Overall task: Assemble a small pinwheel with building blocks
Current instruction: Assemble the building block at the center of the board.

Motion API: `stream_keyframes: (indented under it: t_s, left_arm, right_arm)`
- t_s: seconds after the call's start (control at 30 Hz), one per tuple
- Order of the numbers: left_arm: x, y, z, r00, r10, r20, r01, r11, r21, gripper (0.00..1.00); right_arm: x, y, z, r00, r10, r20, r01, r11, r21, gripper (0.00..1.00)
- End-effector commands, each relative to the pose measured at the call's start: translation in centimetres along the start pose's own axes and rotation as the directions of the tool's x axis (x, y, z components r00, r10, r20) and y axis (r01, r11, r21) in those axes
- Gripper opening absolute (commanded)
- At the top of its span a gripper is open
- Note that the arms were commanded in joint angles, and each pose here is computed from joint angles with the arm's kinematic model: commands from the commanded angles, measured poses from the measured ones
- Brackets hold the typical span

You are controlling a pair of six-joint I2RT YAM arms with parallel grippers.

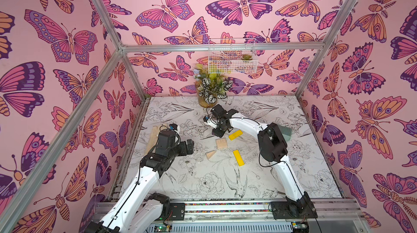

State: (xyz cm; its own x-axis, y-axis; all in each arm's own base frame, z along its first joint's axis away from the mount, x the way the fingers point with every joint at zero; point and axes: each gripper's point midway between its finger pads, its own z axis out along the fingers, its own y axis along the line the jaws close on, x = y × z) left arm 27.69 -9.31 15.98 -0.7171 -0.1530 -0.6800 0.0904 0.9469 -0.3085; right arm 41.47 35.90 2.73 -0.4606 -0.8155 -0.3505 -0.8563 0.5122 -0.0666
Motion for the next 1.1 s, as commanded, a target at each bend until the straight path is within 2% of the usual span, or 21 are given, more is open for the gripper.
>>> stream_keyframes:
  t_s: [0.0,0.23,0.6,0.87,1.07]
  left_arm:
    - [0.5,0.5,0.3,1.0,-0.004,-0.008,0.004,1.0,-0.01,1.0]
    - [0.7,0.3,0.4,1.0,-0.006,-0.014,0.006,1.0,0.003,1.0]
    - [1.0,0.2,0.3,1.0,-0.01,-0.017,0.01,1.0,0.01,1.0]
    - [1.2,0.3,0.3,1.0,-0.012,-0.02,0.012,1.0,0.012,1.0]
    - [1.4,0.3,0.4,1.0,-0.015,-0.025,0.016,1.0,0.012,1.0]
  right_arm:
    - [-0.9,1.2,0.0,1.0,0.018,0.017,-0.018,0.999,-0.035,0.26]
    - [-2.0,3.1,1.1,0.998,0.044,0.033,-0.042,0.998,-0.052,0.17]
    - [-2.8,3.9,1.8,0.996,0.079,0.046,-0.076,0.996,-0.053,0.16]
    - [-2.7,4.0,2.3,0.996,0.085,0.042,-0.082,0.995,-0.064,0.18]
    - [-2.6,4.0,2.2,0.996,0.081,0.038,-0.078,0.995,-0.059,0.27]
